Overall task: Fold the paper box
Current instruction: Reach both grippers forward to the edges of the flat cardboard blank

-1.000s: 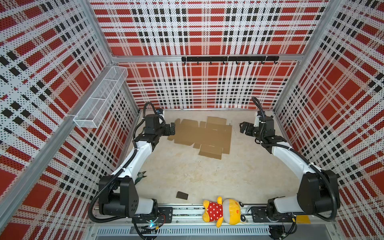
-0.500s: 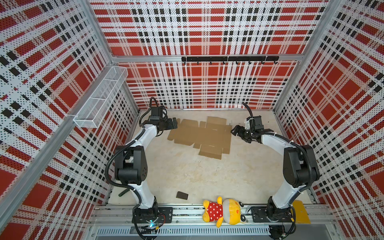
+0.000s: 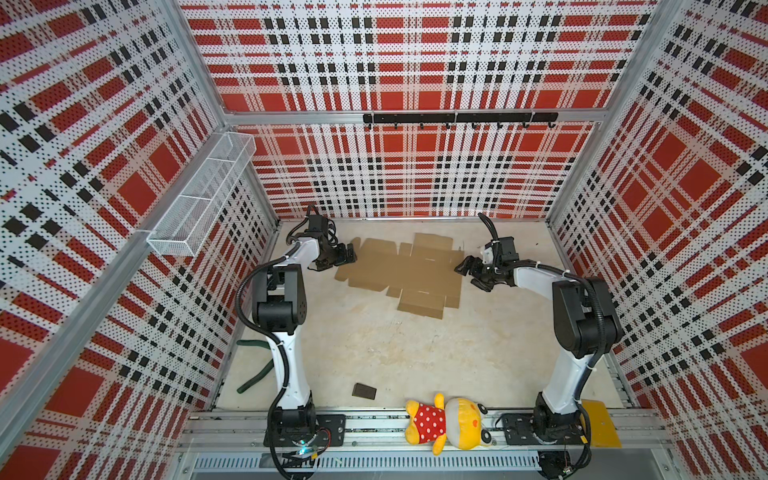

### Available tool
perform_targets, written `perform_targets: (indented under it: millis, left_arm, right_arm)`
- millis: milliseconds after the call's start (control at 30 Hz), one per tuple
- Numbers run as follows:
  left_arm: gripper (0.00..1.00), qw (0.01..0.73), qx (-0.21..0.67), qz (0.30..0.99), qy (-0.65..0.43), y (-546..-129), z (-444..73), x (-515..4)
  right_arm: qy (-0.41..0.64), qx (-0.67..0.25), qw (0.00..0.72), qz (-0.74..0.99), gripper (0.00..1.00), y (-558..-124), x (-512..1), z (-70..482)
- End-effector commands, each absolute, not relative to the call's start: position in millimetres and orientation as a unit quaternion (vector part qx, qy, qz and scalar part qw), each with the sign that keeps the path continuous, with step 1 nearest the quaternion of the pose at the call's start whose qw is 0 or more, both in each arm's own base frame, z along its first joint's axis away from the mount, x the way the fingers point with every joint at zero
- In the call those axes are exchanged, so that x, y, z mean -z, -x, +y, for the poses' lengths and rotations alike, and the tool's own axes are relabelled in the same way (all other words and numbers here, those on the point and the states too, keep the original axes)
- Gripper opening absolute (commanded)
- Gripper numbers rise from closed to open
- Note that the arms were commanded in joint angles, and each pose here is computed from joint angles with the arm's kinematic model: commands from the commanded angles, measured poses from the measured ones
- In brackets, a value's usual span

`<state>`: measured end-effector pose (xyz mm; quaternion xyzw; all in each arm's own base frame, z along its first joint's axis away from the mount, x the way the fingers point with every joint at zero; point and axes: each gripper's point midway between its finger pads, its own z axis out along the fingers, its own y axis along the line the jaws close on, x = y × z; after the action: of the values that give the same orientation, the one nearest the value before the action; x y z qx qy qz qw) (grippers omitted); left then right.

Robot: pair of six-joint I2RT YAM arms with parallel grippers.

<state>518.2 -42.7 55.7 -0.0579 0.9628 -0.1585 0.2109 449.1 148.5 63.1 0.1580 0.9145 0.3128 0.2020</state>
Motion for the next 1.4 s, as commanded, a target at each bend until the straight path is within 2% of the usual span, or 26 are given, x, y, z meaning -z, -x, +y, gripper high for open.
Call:
perform_targets:
  millis: [0, 233, 533, 867, 1100, 1367]
  left_arm:
    - [1.00, 0.189, 0.173, 0.965, 0.063, -517, -45, -48]
    - [0.99, 0.155, 0.204, 0.965, 0.063, -510, -59, -29]
    - [1.00, 0.155, 0.235, 0.958, 0.045, -499, -90, -42]
    - [1.00, 0.147, 0.240, 0.959, 0.046, -493, -97, -36]
    - [1.00, 0.157, 0.252, 0.954, 0.045, -485, -105, -48]
    - [1.00, 0.166, 0.261, 0.950, 0.040, -467, -120, -56]
  right_arm:
    - [-0.165, -0.328, 0.202, 0.908, 0.84, -452, -56, 153]
    - [-0.175, -0.329, 0.193, 0.908, 0.84, -448, -40, 153]
    - [-0.185, -0.361, 0.183, 0.896, 0.82, -449, -27, 161]
    - [-0.150, -0.402, 0.212, 0.878, 0.75, -453, -69, 171]
    - [-0.138, -0.387, 0.230, 0.882, 0.65, -452, -89, 166]
    - [-0.128, -0.341, 0.230, 0.903, 0.44, -444, -90, 150]
